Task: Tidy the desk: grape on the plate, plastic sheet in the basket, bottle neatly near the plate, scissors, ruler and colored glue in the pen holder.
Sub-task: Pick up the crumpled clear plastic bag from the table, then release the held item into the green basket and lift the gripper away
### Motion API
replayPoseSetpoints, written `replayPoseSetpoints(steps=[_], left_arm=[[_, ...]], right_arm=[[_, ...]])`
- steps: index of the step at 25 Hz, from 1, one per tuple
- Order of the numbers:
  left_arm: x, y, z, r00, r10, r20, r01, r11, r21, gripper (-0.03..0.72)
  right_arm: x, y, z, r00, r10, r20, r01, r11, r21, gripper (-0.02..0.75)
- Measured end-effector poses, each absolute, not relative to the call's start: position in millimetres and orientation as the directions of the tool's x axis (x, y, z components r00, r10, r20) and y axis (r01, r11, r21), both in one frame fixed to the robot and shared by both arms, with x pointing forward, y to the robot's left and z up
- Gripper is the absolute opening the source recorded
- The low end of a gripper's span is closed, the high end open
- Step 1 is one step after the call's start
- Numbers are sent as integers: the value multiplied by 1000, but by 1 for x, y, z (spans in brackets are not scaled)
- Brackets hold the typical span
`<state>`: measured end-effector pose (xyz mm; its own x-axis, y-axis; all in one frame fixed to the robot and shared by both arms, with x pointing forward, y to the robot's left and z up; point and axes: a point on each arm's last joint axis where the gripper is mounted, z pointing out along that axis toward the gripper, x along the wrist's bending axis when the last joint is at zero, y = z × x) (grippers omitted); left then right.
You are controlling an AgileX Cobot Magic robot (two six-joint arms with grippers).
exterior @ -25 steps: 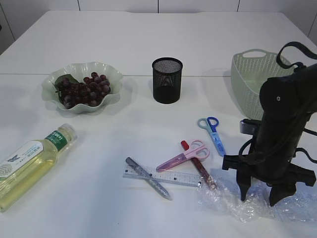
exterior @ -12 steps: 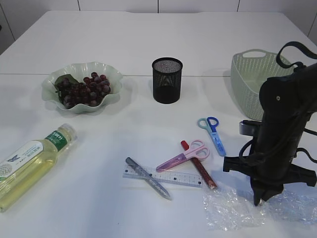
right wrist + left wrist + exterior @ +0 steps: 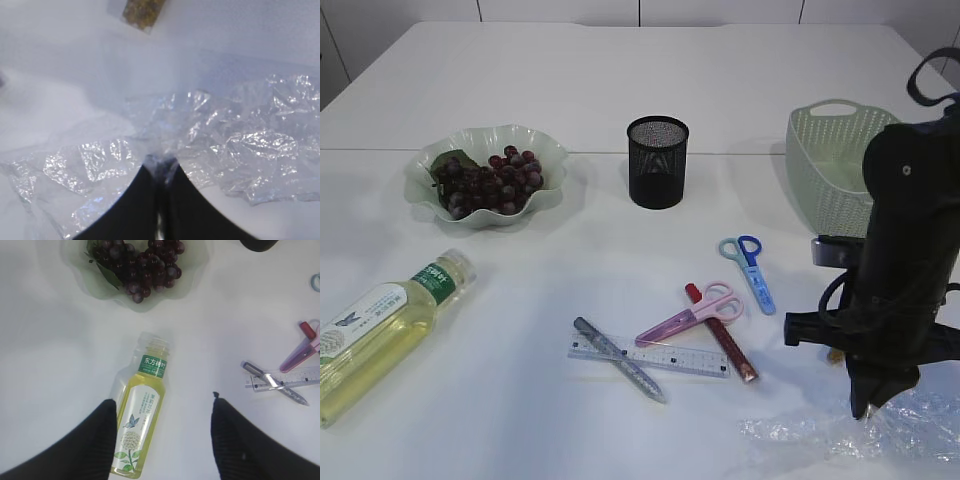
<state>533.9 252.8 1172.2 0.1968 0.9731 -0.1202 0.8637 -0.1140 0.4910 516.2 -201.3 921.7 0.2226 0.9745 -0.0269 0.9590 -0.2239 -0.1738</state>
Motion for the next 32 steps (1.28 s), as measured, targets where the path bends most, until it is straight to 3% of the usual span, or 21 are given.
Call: replayPoseSetpoints(steps=[5, 10, 22, 27, 32], left_arm=[[534, 253, 1172, 197, 973, -120, 864, -114, 491, 434], [534, 253, 1172, 197, 973, -120, 864, -114, 491, 434], [534, 253, 1172, 197, 973, -120, 864, -114, 491, 434], [534, 253, 1172, 197, 973, -120, 864, -114, 491, 434], [534, 253, 1172, 197, 973, -120, 864, -114, 491, 434]], right_arm=[[512, -202, 951, 185, 983, 13, 976, -182, -118, -3], [526, -204, 987, 121, 993, 13, 993, -121, 7, -3], [587, -207, 1101, 71, 997, -42, 902, -46, 429, -3], [616, -222, 1119, 120, 992, -37, 861, -86, 502, -3], [649, -249, 1113, 179, 983, -43, 844, -131, 520, -3]])
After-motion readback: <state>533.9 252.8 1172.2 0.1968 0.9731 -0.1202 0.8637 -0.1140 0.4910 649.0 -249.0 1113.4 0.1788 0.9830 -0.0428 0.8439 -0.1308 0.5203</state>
